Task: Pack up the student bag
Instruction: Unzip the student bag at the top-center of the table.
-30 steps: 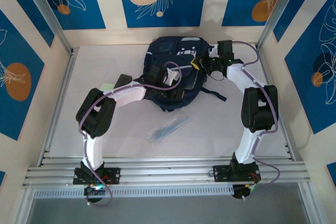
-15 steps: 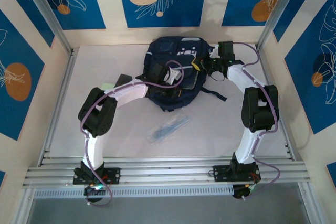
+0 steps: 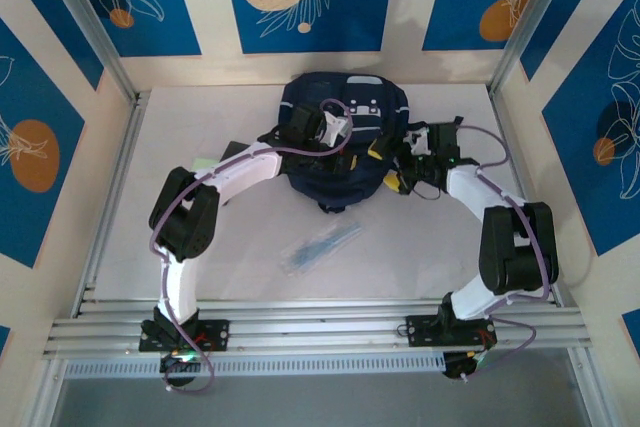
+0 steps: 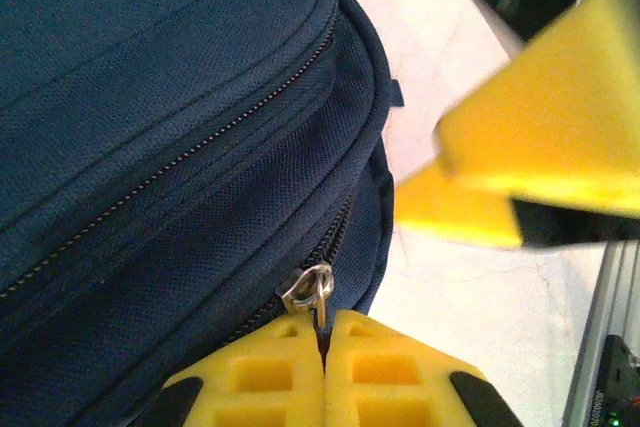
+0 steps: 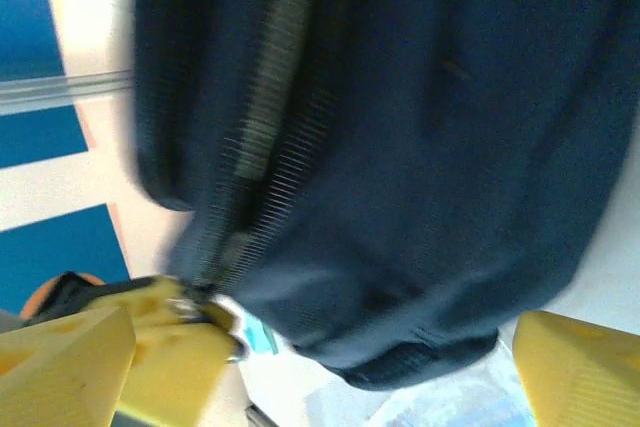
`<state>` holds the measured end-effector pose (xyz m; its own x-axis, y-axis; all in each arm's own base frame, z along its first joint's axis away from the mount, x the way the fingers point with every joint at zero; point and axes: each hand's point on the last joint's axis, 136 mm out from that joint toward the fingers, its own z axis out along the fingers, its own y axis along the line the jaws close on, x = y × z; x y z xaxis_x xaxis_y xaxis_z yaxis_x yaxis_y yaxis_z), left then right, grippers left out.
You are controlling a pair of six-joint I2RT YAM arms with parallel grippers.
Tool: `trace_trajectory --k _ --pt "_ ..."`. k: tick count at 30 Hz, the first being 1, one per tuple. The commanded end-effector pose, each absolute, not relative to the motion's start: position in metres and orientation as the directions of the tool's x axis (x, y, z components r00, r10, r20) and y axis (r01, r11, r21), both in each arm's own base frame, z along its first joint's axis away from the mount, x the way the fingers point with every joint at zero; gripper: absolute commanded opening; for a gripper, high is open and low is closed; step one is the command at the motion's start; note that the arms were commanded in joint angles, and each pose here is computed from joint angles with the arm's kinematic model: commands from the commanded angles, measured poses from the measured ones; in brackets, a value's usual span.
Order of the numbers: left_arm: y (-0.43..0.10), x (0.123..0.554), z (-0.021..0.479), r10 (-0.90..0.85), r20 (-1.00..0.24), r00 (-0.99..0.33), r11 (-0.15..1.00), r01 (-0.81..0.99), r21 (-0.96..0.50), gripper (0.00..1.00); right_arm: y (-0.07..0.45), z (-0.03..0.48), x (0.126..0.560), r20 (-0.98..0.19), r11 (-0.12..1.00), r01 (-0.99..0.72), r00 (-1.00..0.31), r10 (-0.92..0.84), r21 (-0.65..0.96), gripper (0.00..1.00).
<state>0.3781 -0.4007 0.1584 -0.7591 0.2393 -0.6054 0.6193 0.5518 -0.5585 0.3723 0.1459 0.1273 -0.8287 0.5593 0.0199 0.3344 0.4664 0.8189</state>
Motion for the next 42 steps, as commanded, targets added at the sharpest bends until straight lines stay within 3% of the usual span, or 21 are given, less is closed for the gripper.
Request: trace_trajectory --k 1,6,9,10,11,13,14,19,23,27,35,42 --pt "-0.42 0.37 0.194 0.208 -0.64 -0.74 0.446 0.654 -0.611 0.0 0.156 0.125 0.369 0.058 0.405 0.346 -0.816 0.575 0.846 0.97" --pt "-0.425 0.363 0.194 0.168 -0.607 -0.777 0.416 0.614 -0.67 0.0 0.178 0.108 0.384 0.05 0.381 0.338 -0.801 0.597 0.86 0.93" --pt "-0.428 0.362 0.199 0.146 -0.595 -0.791 0.394 0.598 -0.698 0.0 0.186 0.091 0.394 0.04 0.37 0.345 -0.776 0.63 0.862 0.85" --pt "-0.43 0.361 0.202 0.143 -0.595 -0.791 0.386 0.598 -0.702 0.0 0.187 0.086 0.398 0.036 0.362 0.344 -0.766 0.642 0.866 0.75" --pt "-0.43 0.361 0.205 0.139 -0.594 -0.792 0.379 0.597 -0.707 0.0 0.187 0.084 0.402 0.031 0.347 0.335 -0.757 0.653 0.876 0.58" --pt "-0.429 0.36 0.208 0.138 -0.598 -0.79 0.379 0.6 -0.705 0.0 0.181 0.082 0.407 0.027 0.319 0.334 -0.728 0.685 0.887 0.13" --pt "-0.427 0.359 0.208 0.143 -0.601 -0.786 0.387 0.603 -0.697 0.0 0.177 0.084 0.408 0.018 0.314 0.326 -0.719 0.695 0.891 0.0" --pt "-0.402 0.368 0.18 0.207 -0.613 -0.762 0.507 0.62 -0.599 0.0 0.155 0.11 0.401 -0.079 0.406 0.273 -0.741 0.667 0.872 0.0" --pt "-0.37 0.364 0.136 0.297 -0.538 -0.789 0.602 0.592 -0.536 0.0 0.128 0.13 0.392 -0.151 0.477 0.251 -0.74 0.656 0.842 0.0" --pt "-0.34 0.36 0.112 0.336 -0.489 -0.805 0.674 0.568 -0.473 0.0 0.114 0.143 0.389 -0.15 0.476 0.236 -0.753 0.641 0.847 0.0" --pt "-0.253 0.409 0.089 0.293 -0.478 -0.828 0.833 0.467 -0.298 0.0 0.107 0.154 0.376 -0.163 0.551 0.142 -0.869 0.467 0.823 0.0" --pt "-0.205 0.45 0.081 0.331 -0.493 -0.805 0.887 0.444 -0.13 0.0 0.1 0.156 0.366 -0.201 0.616 0.078 -0.907 0.37 0.784 0.0"
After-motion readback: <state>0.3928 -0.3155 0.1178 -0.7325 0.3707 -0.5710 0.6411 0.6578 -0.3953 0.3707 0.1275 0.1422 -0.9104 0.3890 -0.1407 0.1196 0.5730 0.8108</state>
